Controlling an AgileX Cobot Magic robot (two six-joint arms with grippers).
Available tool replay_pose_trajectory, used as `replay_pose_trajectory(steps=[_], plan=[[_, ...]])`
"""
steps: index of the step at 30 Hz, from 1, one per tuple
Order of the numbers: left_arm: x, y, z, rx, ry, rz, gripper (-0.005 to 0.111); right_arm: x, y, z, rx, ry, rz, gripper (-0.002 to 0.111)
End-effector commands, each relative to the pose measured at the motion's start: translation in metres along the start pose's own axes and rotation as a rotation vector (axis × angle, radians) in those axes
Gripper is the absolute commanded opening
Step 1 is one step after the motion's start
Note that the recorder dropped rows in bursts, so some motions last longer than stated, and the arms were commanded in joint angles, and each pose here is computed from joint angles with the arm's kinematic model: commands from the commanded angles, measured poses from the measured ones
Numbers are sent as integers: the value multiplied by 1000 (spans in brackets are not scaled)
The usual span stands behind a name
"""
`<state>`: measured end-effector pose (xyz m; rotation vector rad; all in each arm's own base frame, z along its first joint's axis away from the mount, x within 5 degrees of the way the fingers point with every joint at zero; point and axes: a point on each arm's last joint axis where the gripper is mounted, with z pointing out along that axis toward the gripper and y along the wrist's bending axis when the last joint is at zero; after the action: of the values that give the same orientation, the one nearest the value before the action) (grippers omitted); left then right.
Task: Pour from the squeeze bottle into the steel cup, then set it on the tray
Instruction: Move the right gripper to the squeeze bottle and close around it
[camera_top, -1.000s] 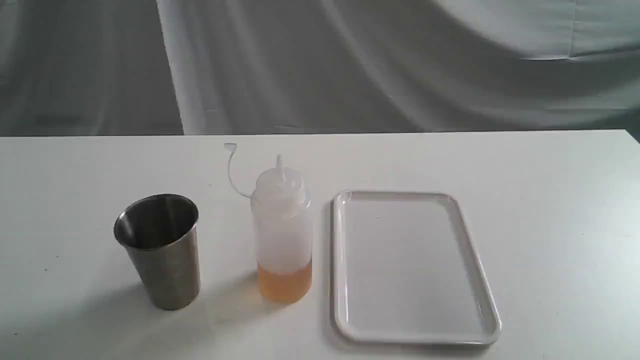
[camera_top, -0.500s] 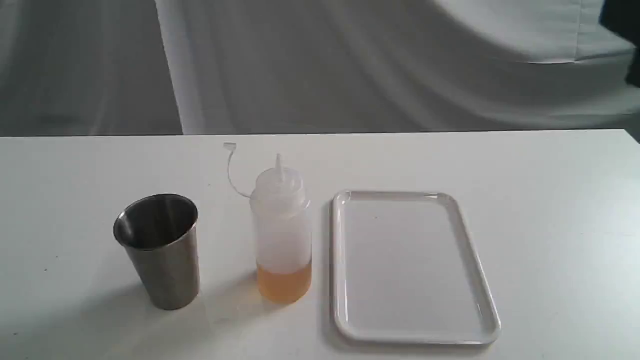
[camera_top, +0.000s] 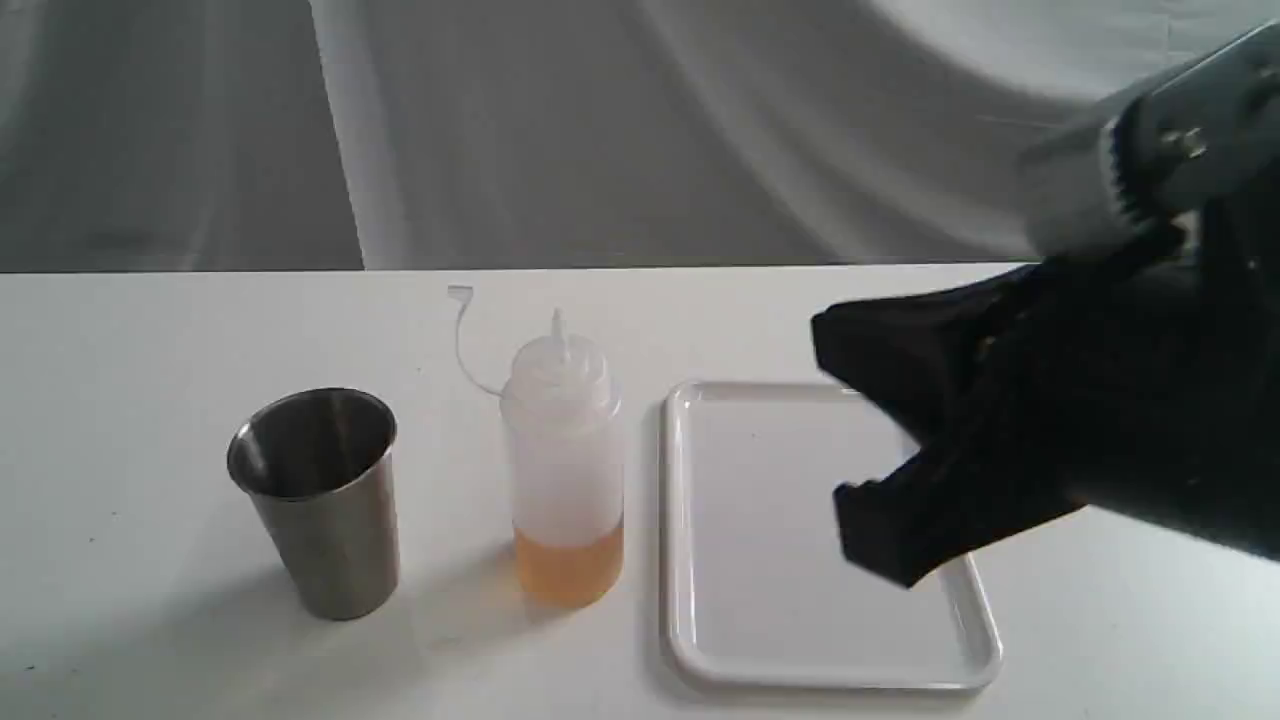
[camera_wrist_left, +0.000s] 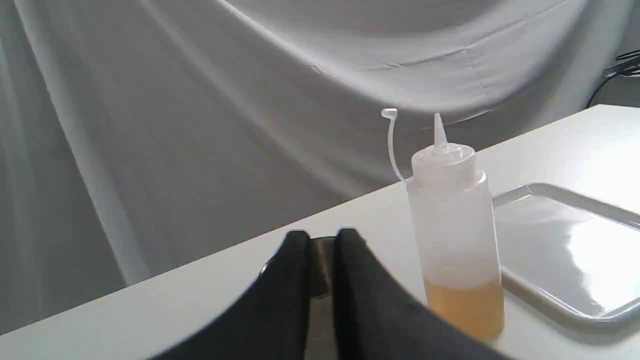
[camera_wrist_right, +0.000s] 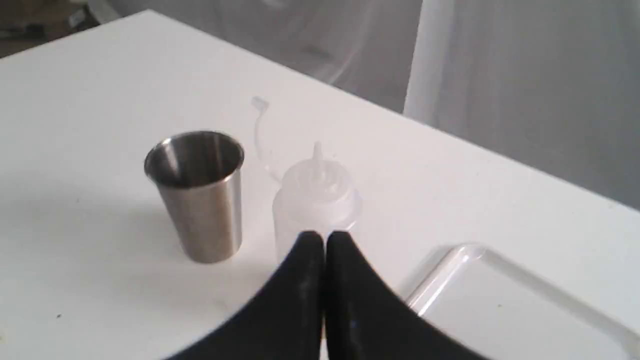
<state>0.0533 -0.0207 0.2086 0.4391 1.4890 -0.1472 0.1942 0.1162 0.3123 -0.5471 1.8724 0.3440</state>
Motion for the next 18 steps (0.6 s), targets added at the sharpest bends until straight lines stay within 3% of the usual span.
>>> replay_pose_trajectory(steps=[1,8,18], plan=[[1,0,0,0,5,-3,8,12,6,20,-23,57,-6,0],[1,0,0,0,5,-3,8,40,18,59,-49,-5,-10,0],[1,0,0,0,5,-3,8,97,22,83,-29,-1,22,0]])
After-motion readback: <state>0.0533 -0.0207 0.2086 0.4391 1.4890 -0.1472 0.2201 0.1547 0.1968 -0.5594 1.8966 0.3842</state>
